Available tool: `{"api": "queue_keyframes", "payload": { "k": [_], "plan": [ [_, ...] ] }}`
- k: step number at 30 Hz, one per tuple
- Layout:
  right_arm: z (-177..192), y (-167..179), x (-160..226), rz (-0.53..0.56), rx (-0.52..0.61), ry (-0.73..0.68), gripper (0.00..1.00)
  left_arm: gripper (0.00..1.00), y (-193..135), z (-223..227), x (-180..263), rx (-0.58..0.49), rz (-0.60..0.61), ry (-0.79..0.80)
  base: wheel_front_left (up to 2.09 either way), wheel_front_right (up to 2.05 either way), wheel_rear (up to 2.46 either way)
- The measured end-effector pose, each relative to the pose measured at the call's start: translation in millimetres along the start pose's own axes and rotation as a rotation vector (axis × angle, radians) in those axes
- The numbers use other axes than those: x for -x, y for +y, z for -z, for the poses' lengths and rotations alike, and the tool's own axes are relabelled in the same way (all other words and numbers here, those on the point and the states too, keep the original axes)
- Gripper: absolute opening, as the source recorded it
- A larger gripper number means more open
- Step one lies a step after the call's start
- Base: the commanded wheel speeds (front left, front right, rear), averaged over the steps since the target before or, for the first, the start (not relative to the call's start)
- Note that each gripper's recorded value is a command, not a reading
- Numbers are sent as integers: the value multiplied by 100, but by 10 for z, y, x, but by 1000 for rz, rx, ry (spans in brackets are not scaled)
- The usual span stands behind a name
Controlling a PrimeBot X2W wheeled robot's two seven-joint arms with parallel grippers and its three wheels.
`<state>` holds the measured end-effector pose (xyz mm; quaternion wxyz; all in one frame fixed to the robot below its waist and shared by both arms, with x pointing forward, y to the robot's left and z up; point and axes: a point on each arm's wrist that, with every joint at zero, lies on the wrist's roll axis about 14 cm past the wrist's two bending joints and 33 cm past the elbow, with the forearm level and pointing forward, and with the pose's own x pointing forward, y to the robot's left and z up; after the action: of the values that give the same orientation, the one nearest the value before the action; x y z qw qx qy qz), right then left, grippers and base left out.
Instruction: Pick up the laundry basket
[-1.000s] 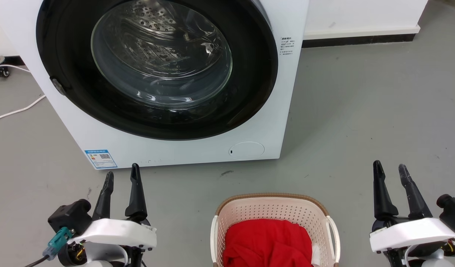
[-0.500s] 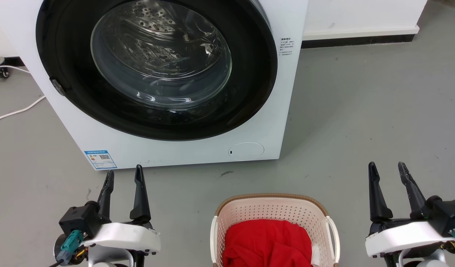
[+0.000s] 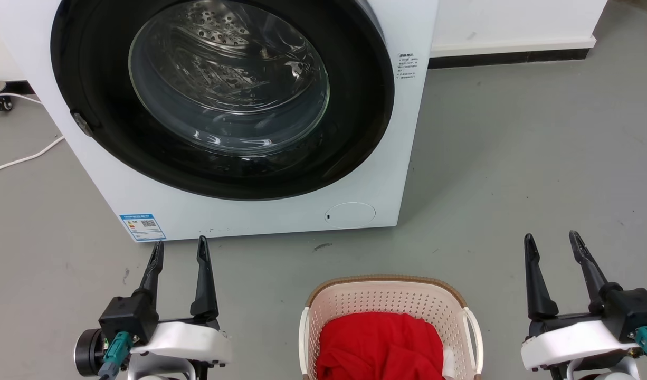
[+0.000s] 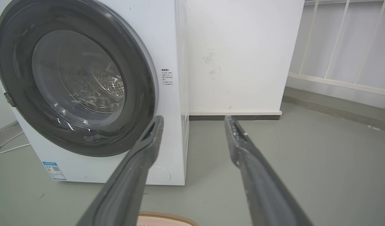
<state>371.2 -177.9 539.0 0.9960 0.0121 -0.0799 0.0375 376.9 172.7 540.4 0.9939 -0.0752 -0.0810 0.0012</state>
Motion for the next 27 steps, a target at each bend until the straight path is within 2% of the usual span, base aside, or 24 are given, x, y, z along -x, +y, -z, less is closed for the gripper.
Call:
{"api": "queue_keyframes", "payload": {
  "k": [17,27],
  "plan": [
    [-47,1,-9,-13,97,-27,100,100,-19,-16,19,-111,13,-23,0,0,0],
    [-53,7,4,-15,96,-34,100,100,-31,-16,35,-142,20,-30,0,0,0]
  ]
}}
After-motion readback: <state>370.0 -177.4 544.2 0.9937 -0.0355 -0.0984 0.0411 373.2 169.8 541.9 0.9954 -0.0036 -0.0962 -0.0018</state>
